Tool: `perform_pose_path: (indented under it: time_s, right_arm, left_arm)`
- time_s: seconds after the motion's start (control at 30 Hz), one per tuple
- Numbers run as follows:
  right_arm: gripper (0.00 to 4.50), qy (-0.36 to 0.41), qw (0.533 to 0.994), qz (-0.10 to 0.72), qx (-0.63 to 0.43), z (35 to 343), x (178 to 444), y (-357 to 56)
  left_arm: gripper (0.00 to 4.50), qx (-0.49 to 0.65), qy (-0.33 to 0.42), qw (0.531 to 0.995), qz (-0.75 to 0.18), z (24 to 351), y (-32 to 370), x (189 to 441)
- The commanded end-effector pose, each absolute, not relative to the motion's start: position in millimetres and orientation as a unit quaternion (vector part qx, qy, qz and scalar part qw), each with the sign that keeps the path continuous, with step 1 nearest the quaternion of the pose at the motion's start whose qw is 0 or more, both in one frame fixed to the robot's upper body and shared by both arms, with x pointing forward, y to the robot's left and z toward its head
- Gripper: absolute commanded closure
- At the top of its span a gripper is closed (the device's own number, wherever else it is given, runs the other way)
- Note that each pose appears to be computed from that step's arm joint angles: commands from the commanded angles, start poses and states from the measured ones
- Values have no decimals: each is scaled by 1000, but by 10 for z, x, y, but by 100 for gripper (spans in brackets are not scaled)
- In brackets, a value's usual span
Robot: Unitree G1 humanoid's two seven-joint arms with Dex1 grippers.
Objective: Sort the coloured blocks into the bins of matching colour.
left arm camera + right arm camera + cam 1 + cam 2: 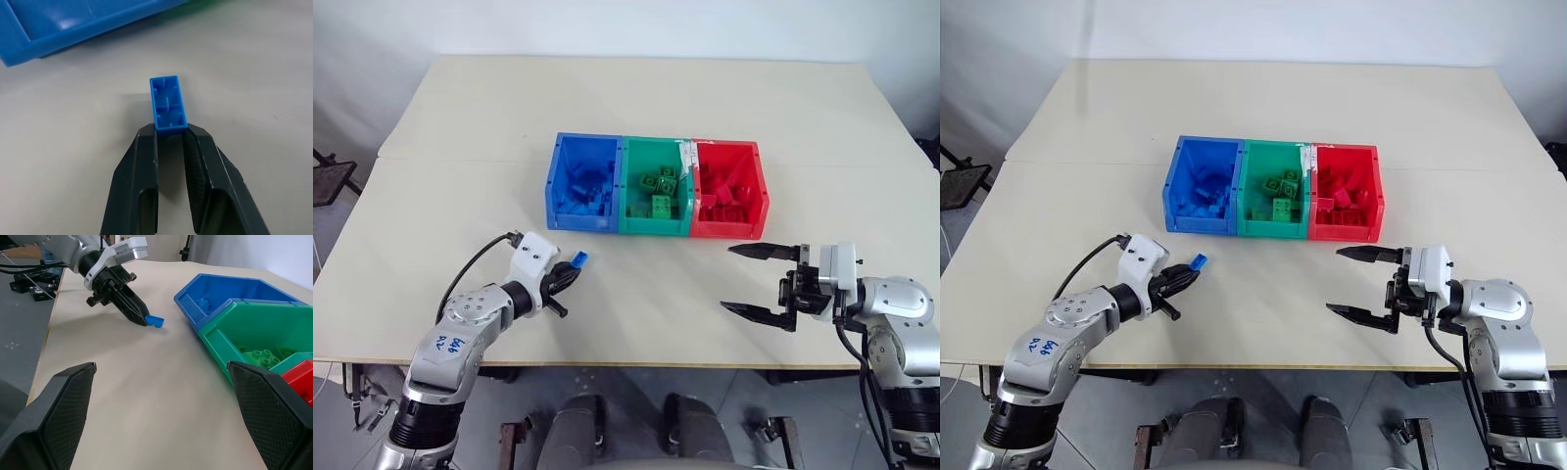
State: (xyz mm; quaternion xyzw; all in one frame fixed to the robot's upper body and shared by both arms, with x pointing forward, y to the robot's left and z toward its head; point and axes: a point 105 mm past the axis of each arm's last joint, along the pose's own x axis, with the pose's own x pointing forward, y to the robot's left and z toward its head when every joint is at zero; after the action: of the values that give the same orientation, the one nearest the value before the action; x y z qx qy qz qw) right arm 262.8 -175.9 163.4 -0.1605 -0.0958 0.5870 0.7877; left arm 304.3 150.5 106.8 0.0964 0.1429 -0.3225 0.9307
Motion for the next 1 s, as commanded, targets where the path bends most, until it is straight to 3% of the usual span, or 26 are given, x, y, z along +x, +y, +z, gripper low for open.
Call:
perform_pose_path:
  time_s: [0.03,0.3,0.43,0.6,0.67,0.87,1.0]
  right_arm:
    - [0,-116,783,589,-164,1708,2615,-1723]
    - [0,-117,789,580,-164,1705,2607,-1740]
    - [0,-132,812,545,-159,1817,2598,-1842]
    - [0,-159,845,492,-138,1954,2592,-1919]
    - [0,-169,854,474,-133,1997,2591,-1920]
    - [0,-188,867,445,-124,2093,2597,-1915]
    - [0,-187,867,444,-123,2088,2599,-1903]
  left_arm:
    - [392,111,97,923,-357,1217,1560,3030]
    - [392,160,10,891,-424,1643,1623,3210]
    - [392,199,-13,873,-446,1952,1498,3461]
    - [392,211,-12,891,-402,2177,1391,3915]
    - [392,210,8,897,-389,2160,1363,4063]
    - [392,218,42,894,-389,2073,1315,4189]
    - [282,210,35,897,-386,2119,1338,4186]
